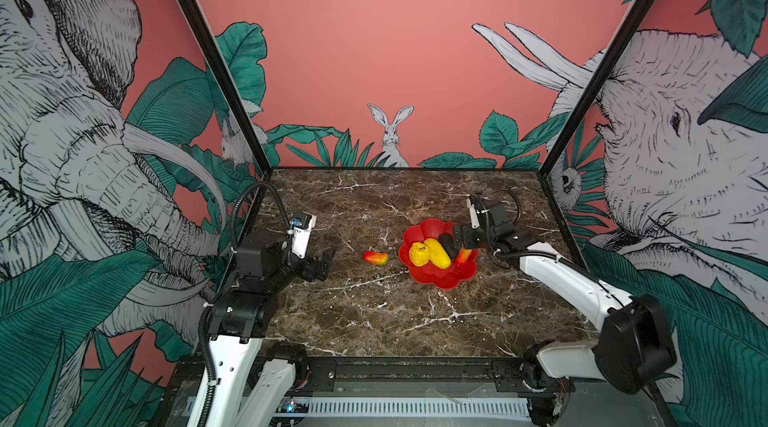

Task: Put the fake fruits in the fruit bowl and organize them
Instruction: 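Place the red-yellow mango into the red bowl with the right gripper, then reach the right gripper to the last red-yellow mango and grasp it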

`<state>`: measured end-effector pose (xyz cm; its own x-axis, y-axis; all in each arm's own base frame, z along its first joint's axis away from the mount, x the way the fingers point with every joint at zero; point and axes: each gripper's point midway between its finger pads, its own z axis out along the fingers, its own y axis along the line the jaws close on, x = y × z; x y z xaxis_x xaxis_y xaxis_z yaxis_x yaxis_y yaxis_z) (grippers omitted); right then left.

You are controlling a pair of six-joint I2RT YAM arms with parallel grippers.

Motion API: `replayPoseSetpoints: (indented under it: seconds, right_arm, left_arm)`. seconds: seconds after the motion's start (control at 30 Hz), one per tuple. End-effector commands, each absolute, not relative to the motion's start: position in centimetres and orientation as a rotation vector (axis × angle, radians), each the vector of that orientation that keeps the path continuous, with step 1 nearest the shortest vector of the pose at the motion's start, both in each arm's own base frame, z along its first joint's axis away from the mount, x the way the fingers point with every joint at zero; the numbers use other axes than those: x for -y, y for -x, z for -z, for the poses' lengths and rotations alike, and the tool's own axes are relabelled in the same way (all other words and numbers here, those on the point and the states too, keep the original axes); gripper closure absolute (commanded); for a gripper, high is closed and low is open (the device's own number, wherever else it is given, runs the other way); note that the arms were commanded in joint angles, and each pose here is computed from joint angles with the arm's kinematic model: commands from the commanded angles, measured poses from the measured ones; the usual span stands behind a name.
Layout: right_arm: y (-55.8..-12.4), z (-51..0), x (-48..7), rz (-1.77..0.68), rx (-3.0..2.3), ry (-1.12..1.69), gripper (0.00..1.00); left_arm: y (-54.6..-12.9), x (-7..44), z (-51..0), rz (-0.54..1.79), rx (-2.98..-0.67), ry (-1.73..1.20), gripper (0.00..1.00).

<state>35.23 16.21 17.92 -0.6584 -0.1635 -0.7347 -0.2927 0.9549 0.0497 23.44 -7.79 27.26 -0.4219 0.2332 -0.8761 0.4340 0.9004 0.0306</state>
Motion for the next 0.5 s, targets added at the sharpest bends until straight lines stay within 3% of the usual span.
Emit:
replayPoseSetpoints:
  seconds: [0.0, 0.2, 0.47]
  right_arm:
    - [-33.0, -20.5, -21.7, -0.354, -2.192, 0.674, 0.0]
    - [-31.0, -20.3, -31.2, -0.443, -2.002, 1.099, 0.01]
    - [-31.0, -16.1, -40.6, -0.526, -1.96, 1.418, 0.0]
  left_arm:
    - [-23.6, 7.9, -27.4, 0.244, -2.019, -0.482, 0.0]
    - [-23.6, 7.9, -27.5, 0.25, -2.012, -0.481, 0.0]
    - [-23.3, 7.7, -27.8, 0.233, -2.014, -0.481, 0.0]
